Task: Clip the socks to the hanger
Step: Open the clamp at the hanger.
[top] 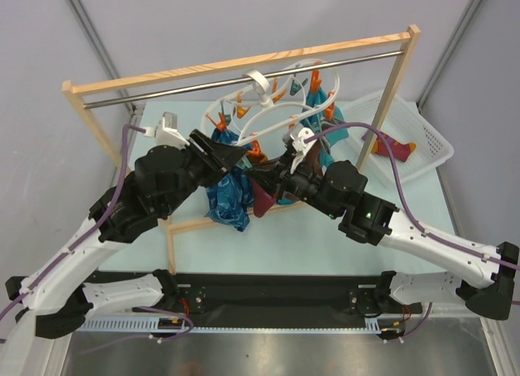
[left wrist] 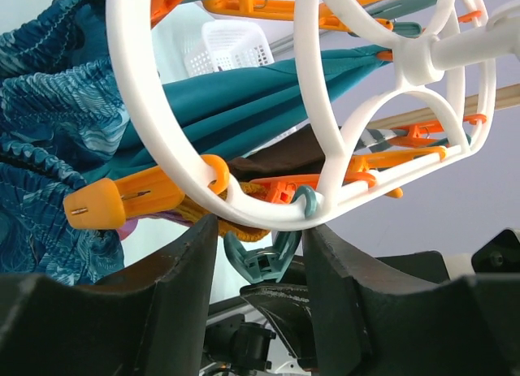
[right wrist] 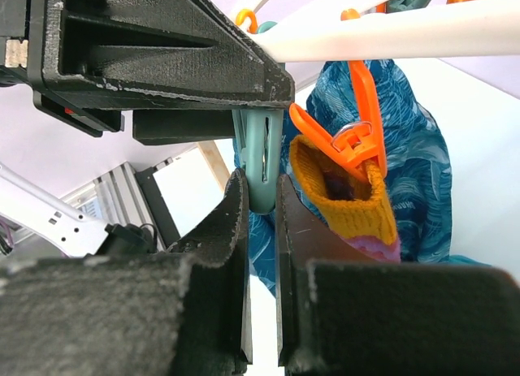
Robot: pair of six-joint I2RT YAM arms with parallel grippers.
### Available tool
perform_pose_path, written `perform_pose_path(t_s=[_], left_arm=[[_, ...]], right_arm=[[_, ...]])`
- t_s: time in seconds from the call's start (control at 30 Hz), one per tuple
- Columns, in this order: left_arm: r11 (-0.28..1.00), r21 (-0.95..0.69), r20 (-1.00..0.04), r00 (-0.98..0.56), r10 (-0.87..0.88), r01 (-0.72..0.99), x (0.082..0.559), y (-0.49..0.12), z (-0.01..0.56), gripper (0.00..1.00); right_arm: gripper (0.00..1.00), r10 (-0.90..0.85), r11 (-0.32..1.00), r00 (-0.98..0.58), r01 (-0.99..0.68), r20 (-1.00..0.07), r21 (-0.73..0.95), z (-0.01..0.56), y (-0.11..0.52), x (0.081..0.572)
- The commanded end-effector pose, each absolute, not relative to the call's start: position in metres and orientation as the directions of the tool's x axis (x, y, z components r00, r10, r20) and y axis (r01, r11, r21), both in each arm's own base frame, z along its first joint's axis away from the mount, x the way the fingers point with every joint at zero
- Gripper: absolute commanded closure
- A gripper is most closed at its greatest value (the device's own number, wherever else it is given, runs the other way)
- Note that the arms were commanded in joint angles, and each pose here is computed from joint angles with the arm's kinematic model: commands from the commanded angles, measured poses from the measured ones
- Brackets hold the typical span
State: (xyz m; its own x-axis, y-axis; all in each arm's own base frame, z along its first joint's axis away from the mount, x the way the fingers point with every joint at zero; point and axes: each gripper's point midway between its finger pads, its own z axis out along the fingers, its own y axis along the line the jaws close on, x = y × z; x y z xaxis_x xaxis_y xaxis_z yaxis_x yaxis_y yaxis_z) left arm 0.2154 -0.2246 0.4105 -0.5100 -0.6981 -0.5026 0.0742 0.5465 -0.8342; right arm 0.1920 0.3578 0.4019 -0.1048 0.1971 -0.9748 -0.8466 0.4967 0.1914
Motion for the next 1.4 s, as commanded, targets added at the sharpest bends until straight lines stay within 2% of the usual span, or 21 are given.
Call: perform_pose_path(t_s=[0.0,0.17,0.4,0.6,0.63,0.7,0.73,0.8,0.83,0.93,0.97,1.03,1.17,1.37], left_arm=[[0.545,-0.834,-0.525,-0.414,-0.744,0.078,0.232,-0.217,0.426,0.49],[0.544,-0.835,-0.524,-0.425,-0.739,0.082,0.233,-0.222,0.426,0.50],[0.537,-0.838,-0.525,-0.415,-0.743,0.098,0.233,-0.221,0.430,0.58],[0.533,-0.837,-0.533,-0.415,-0.738,0.126,0.231,-0.222,0.433,0.78],[0.534,-0.836,-0.534,-0.417,-0.735,0.129,0.231,-0.223,0.433,0.87],[0.537,-0.833,-0.538,-0.417,-0.732,0.132,0.230,-0.222,0.433,0.94],[0.537,-0.833,-0.539,-0.417,-0.732,0.133,0.230,-0.222,0.433,1.00],[0.550,-0.824,-0.549,-0.425,-0.720,0.132,0.229,-0.222,0.431,1.00],[0.557,-0.821,-0.552,-0.430,-0.715,0.128,0.229,-0.223,0.431,1.00],[0.593,-0.798,-0.571,-0.454,-0.684,0.111,0.231,-0.228,0.424,1.00],[0.600,-0.793,-0.575,-0.459,-0.677,0.107,0.231,-0.229,0.422,1.00],[0.603,-0.790,-0.578,-0.469,-0.668,0.116,0.231,-0.232,0.421,1.00],[0.600,-0.791,-0.579,-0.465,-0.670,0.120,0.231,-0.232,0.423,1.00],[0.610,-0.783,-0.589,-0.462,-0.663,0.123,0.229,-0.228,0.421,1.00]], right_arm=[[1.00,0.184,0.452,-0.080,-0.878,-0.980,0.156,0.412,0.363,0.177],[1.00,0.161,0.459,-0.072,-0.877,-0.984,0.139,0.408,0.367,0.177],[1.00,0.147,0.469,-0.063,-0.874,-0.987,0.126,0.407,0.369,0.177],[1.00,0.147,0.469,-0.065,-0.874,-0.987,0.127,0.407,0.371,0.176],[0.97,0.148,0.471,-0.068,-0.872,-0.987,0.131,0.407,0.371,0.177],[0.86,0.146,0.482,-0.082,-0.864,-0.986,0.143,0.406,0.371,0.180],[0.70,0.153,0.487,-0.086,-0.860,-0.984,0.152,0.410,0.370,0.180],[0.56,0.150,0.510,-0.102,-0.844,-0.983,0.165,0.410,0.369,0.185],[0.41,0.132,0.518,-0.128,-0.836,-0.983,0.179,0.407,0.368,0.185],[0.22,0.129,0.556,-0.154,-0.807,-0.980,0.200,0.405,0.356,0.187],[0.20,0.130,0.572,-0.156,-0.794,-0.979,0.203,0.405,0.351,0.189],[0.17,0.149,0.578,-0.168,-0.785,-0.975,0.223,0.412,0.337,0.186],[0.18,0.202,0.585,-0.171,-0.768,-0.964,0.259,0.438,0.301,0.175],[0.30,0.237,0.679,-0.185,-0.671,-0.954,0.298,0.456,0.231,0.170]])
